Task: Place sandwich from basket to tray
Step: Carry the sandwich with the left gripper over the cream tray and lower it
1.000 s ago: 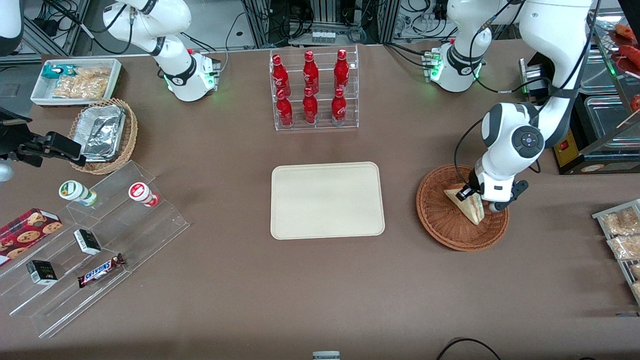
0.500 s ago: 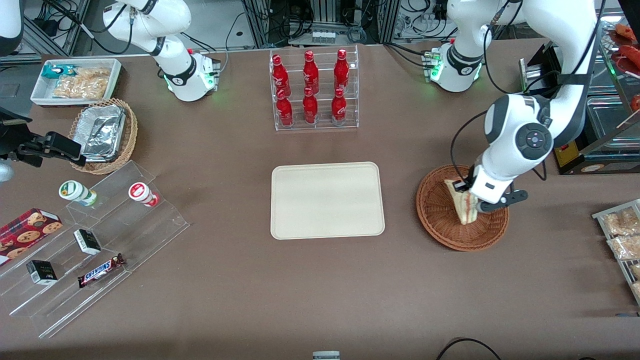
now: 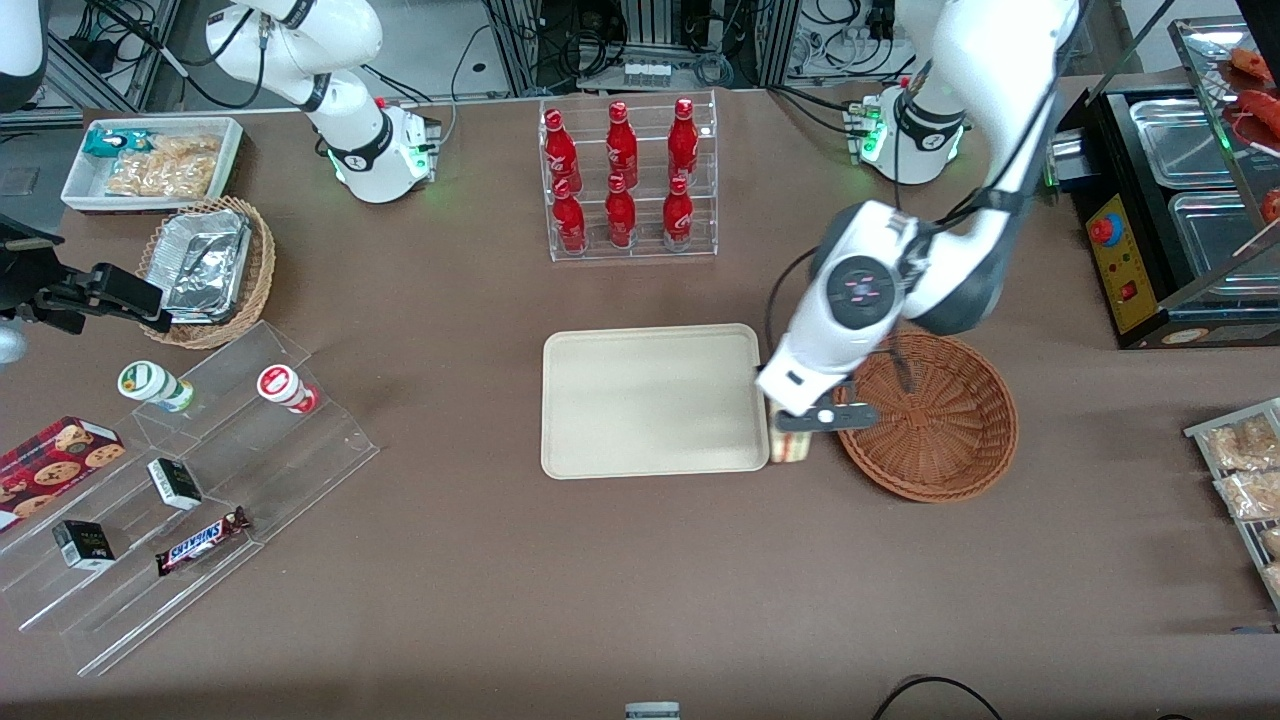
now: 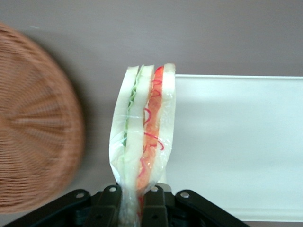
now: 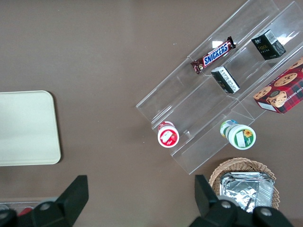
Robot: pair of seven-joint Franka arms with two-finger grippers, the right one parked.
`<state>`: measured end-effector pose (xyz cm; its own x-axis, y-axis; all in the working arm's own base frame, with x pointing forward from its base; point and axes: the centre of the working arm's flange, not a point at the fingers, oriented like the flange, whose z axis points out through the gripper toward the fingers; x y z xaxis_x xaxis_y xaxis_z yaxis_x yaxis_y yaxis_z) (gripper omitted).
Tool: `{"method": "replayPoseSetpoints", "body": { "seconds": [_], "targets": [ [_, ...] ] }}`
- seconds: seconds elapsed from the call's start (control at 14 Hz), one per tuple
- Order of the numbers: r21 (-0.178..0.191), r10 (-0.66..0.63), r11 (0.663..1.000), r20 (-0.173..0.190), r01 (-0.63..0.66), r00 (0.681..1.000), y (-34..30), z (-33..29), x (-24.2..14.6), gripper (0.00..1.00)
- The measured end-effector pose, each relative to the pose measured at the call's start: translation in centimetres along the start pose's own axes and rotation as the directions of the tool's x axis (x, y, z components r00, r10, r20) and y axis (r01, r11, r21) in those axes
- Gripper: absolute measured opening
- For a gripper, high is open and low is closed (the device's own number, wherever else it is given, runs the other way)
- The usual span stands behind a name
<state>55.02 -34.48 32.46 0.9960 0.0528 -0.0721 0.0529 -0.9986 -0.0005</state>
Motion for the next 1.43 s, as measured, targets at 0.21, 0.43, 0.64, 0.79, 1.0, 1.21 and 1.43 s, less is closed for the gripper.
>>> {"method": "replayPoseSetpoints", "body": {
  "seconds": [0.21,0.43,0.64,0.79,1.0,1.21,1.43],
  "targets": [
    [-0.003,0.001,1.000,0.010,0.000,1.000,8.5,3.0,-2.7,0.15],
    [-0.007,0.014,1.000,0.013,-0.014,1.000,13.6,5.1,-4.8,0.15],
    [-0.007,0.028,1.000,0.013,-0.028,1.000,16.3,6.3,-6.1,0.15],
    [0.012,0.009,1.000,0.007,-0.010,1.000,17.4,7.4,-6.9,0.15],
    [0.026,-0.029,0.999,0.003,0.029,1.000,17.8,8.8,-6.7,0.15],
    [0.023,-0.041,0.999,-0.003,0.041,0.999,17.8,8.8,-6.3,0.30],
    [0.013,-0.042,0.999,-0.013,0.042,0.999,18.1,8.1,-6.0,0.61]
  ]
}}
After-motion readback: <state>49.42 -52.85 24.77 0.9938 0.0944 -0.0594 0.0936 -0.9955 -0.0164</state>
